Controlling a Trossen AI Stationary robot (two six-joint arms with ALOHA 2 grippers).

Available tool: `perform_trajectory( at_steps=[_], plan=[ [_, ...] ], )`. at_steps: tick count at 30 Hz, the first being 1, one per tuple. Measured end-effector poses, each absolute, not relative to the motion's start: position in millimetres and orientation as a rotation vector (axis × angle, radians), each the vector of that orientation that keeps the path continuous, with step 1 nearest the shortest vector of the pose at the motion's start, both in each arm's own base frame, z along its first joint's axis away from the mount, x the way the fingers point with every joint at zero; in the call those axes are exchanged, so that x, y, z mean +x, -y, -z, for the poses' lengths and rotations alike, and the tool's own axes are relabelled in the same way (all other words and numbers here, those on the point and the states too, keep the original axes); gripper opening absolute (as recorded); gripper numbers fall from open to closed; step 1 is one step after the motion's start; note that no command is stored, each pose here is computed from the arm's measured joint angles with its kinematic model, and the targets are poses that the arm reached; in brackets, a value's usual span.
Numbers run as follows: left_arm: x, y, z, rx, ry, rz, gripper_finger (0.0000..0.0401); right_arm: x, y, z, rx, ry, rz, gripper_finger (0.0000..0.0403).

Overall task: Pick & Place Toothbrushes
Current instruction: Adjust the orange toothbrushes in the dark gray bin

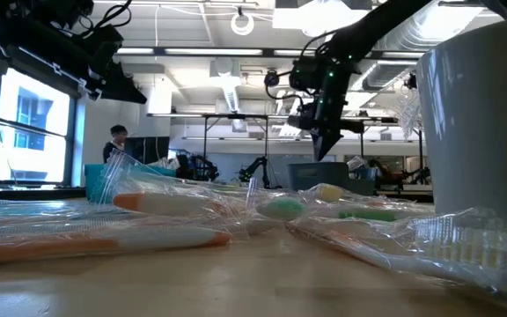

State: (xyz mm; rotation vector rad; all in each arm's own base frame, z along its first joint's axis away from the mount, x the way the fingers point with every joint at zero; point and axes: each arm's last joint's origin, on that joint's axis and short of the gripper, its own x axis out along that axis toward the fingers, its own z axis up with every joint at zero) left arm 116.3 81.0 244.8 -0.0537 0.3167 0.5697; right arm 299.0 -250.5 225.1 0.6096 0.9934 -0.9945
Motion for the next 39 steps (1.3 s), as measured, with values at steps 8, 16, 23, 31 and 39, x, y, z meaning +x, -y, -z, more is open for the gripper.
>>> perform_trajectory(
  at_steps=[8,16,23,31,39],
  plan=[
    [116,-81,-245,-0.053,-0.317,-0.570,0.0001,298,260,-207,0.624,-1.041,1.011,0.0002],
    [116,-81,-245,-0.051,-0.318,-0.569,0.0001,295,266,-198,0.583,-1.077,1.078,0.0002],
    [116,-81,-245,-0.051,-0.317,-0.569,0.0001,287,263,-196,0.559,-1.164,1.158,0.0002],
    [116,-81,-245,-0.052,-0.318,-0.569,0.0001,280,256,-195,0.562,-1.265,1.198,0.0002],
    [116,-81,-245,-0.051,-0.317,-0.569,0.0001,281,240,-213,0.429,-1.286,1.212,0.0002]
  ],
)
